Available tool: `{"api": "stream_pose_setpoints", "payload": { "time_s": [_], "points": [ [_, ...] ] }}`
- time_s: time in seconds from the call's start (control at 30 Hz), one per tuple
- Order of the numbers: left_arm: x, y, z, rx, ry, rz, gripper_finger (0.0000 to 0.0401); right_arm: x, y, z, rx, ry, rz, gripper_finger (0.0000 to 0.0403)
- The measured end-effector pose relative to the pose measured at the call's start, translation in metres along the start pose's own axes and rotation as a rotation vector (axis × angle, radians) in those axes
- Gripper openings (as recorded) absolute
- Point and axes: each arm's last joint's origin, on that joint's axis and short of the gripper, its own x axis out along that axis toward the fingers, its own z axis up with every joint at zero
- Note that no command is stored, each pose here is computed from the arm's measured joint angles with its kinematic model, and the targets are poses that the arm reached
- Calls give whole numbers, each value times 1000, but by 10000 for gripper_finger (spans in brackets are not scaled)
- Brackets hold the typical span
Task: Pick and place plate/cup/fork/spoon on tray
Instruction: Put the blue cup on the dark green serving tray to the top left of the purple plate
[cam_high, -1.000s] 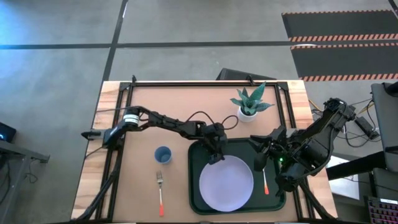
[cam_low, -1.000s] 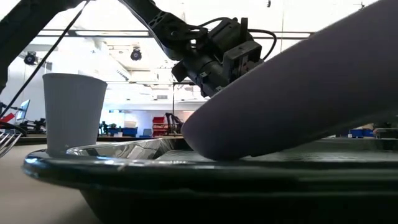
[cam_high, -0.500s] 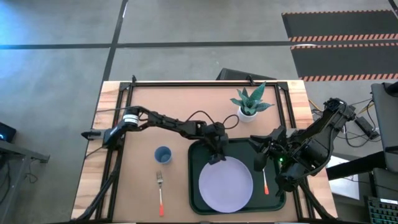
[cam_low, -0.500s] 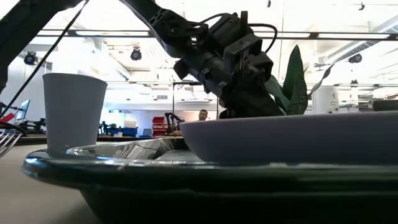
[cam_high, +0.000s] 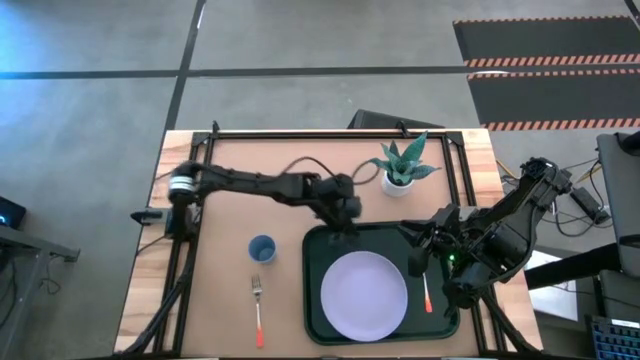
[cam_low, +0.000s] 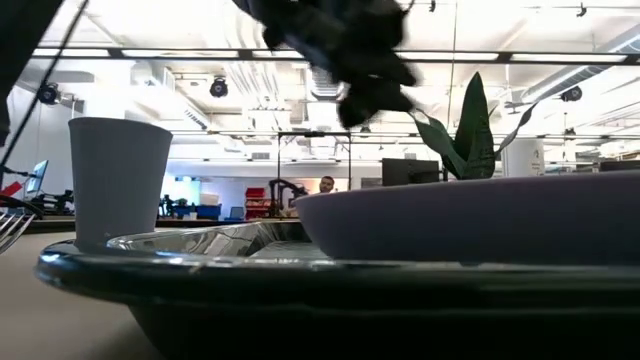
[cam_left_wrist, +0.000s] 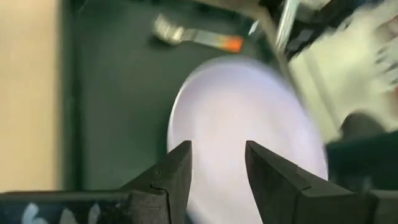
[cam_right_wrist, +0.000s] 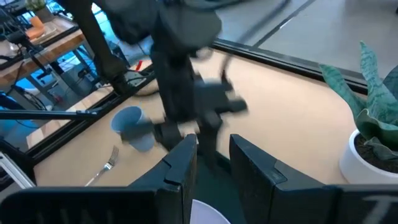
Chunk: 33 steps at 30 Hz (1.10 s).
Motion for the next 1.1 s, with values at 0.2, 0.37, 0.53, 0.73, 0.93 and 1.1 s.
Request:
{"api": "stream_pose_setpoints", "payload": {
  "time_s": [0.2, 0.37, 0.53, 0.73, 0.93, 1.1],
  "points": [
    [-72, -20, -36, 36, 376, 407, 132, 0, 0, 0, -27, 0, 2, 86],
    [-116, -38, -57, -85, 419, 456, 132, 0, 0, 0, -40, -2, 2, 86],
    [-132, -46, -88, -198, 413, 403, 132, 0, 1, 0, -40, -3, 4, 86],
    [-132, -47, -129, -264, 493, 394, 132, 0, 1, 0, -38, -11, 4, 86],
    [-124, -46, -146, -270, 554, 384, 132, 0, 2, 1, -23, -31, 9, 86],
    [-118, -44, -147, -276, 547, 357, 132, 0, 2, 1, -15, -41, 10, 86]
  ]
}}
